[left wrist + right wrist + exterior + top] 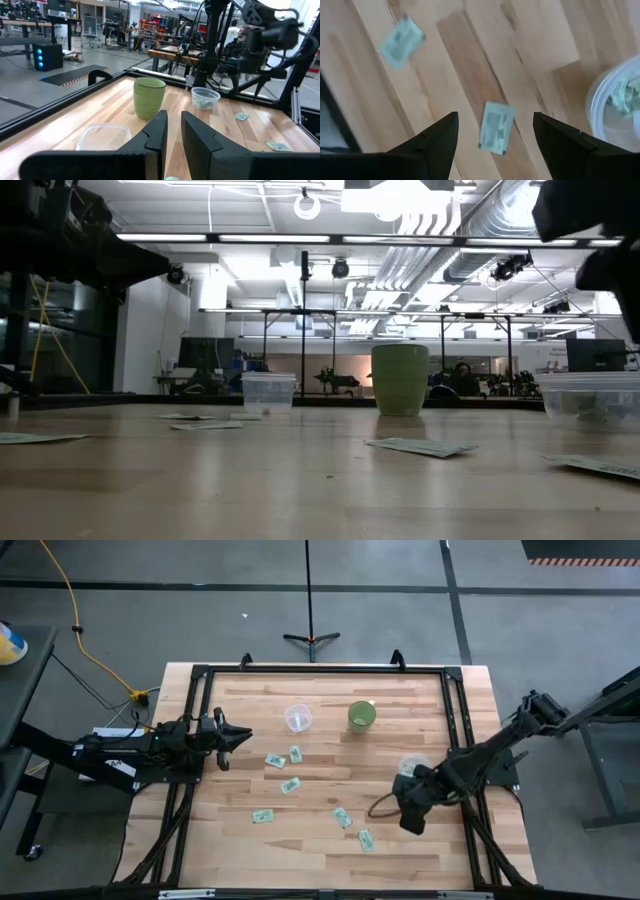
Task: Pick and place items into bin
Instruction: Put the white sweetener packet into the right transparent bin
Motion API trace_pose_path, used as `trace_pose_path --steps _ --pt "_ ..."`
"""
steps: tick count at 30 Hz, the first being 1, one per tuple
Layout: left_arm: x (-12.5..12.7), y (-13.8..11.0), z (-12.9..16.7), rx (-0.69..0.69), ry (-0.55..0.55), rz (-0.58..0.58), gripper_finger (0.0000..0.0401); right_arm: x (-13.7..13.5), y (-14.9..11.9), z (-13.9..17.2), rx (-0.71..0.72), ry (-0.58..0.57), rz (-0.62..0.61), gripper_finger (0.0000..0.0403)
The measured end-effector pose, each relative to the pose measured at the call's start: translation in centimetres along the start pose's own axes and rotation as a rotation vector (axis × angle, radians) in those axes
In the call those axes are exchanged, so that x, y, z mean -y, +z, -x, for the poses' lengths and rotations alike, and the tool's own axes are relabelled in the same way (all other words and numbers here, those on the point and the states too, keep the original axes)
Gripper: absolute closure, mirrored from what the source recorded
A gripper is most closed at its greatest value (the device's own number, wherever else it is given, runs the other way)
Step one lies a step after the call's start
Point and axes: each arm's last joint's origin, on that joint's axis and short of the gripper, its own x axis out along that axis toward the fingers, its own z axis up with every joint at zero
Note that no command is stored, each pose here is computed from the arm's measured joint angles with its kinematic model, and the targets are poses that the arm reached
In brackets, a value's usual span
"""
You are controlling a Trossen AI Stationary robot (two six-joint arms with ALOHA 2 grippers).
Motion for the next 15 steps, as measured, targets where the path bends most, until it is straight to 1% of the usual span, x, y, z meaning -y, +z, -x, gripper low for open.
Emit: trace_pose_path --steps 5,15 --pt "0.0 0.0 0.0 -0.001 0.001 0.000 0.0309 -1.0 -0.9 -2.2 -0.079 -0.059 0.048 0.0155" --pt "0.0 0.0 0.0 0.000 0.003 0.000 0.0309 -1.3 -1.1 -5.5 -0.161 -0.169 0.057 0.0155"
